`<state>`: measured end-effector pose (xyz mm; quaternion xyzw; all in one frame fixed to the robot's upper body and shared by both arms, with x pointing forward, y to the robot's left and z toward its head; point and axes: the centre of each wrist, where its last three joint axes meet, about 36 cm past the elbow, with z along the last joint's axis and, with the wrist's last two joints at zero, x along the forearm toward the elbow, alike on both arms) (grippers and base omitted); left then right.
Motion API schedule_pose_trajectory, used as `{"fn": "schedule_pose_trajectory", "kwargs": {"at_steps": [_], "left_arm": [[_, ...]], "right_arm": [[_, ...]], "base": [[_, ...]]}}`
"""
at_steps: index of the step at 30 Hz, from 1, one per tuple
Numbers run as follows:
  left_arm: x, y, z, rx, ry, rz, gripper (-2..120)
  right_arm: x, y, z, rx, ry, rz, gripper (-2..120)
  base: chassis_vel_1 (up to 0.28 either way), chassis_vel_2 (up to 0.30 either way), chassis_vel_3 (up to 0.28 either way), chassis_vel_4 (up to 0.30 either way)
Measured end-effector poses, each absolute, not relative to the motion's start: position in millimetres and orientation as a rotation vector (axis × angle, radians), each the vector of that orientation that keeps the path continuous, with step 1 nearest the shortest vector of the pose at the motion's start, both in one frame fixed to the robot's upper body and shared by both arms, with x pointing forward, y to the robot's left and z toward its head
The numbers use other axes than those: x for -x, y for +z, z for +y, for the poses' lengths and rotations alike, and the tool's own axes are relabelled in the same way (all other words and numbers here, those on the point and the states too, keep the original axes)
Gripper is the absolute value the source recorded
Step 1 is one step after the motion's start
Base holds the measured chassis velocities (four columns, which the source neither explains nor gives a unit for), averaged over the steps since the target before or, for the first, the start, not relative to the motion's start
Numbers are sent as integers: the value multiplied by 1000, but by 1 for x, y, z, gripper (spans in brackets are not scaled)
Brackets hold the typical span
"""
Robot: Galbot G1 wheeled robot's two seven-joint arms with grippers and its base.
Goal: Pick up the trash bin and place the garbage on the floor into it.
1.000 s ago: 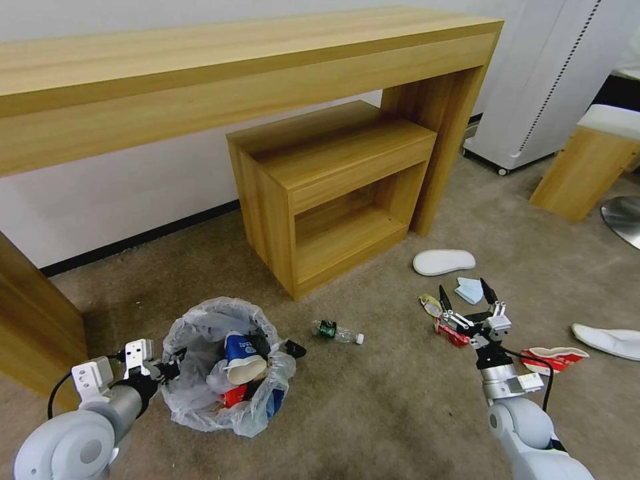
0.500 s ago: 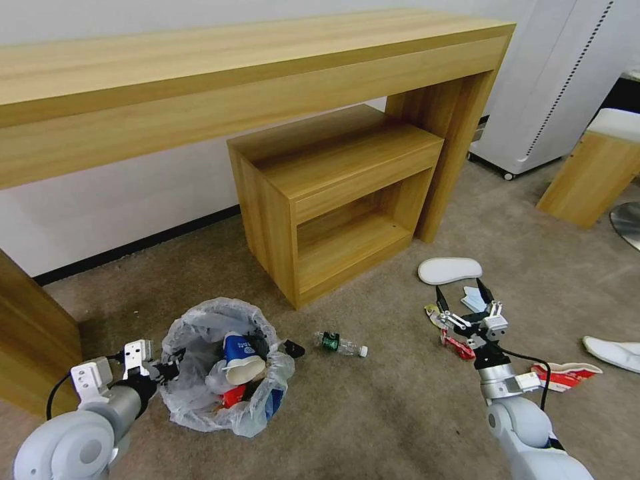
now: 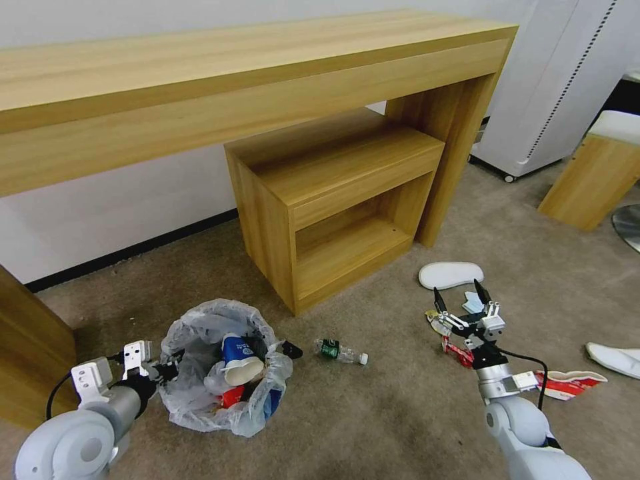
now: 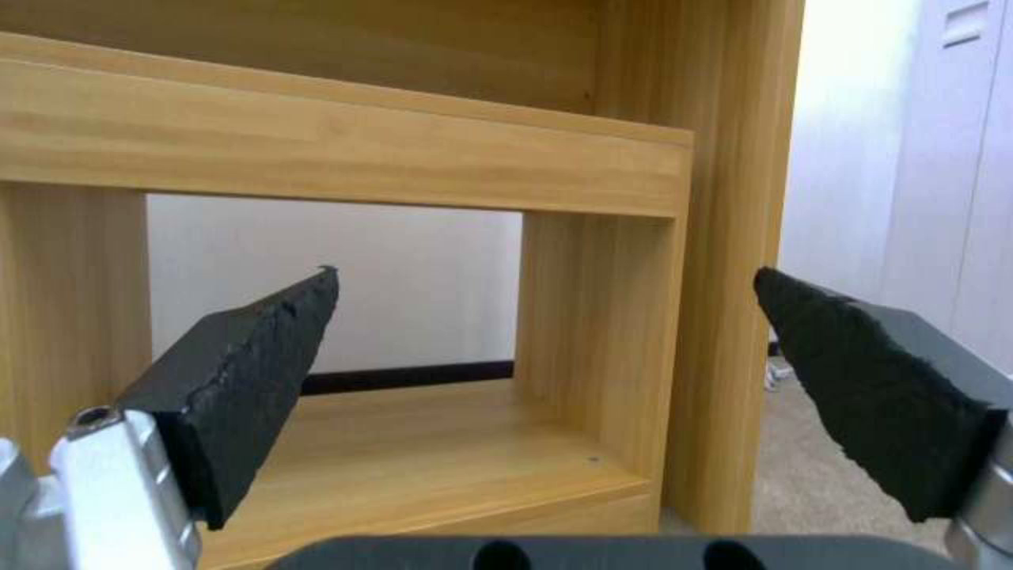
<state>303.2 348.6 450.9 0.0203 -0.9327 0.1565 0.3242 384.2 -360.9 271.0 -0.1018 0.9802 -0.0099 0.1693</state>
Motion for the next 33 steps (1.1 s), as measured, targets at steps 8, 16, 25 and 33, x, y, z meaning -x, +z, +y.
{"fn": "schedule_pose_trajectory", "kwargs": {"at_steps": [8, 16, 25, 33], "left_arm": [[-303, 450, 349, -54, 412, -2446, 0], [-303, 449, 348, -57, 413, -2446, 0], [-302, 450, 349, -59, 413, -2447, 0], [-302, 450, 349, -58, 413, -2448, 0]], "right_arm": [[-384, 269, -361, 298, -31, 2780, 100], [-383, 267, -362, 321, -40, 2776, 100], [-386, 268, -364, 338, -50, 2769, 100], [-385, 267, -364, 343, -53, 2770, 100]], "base": [[-33, 31, 37, -31], [-13, 24, 22, -22], [0, 0, 0, 0], [0, 0, 0, 0]]}}
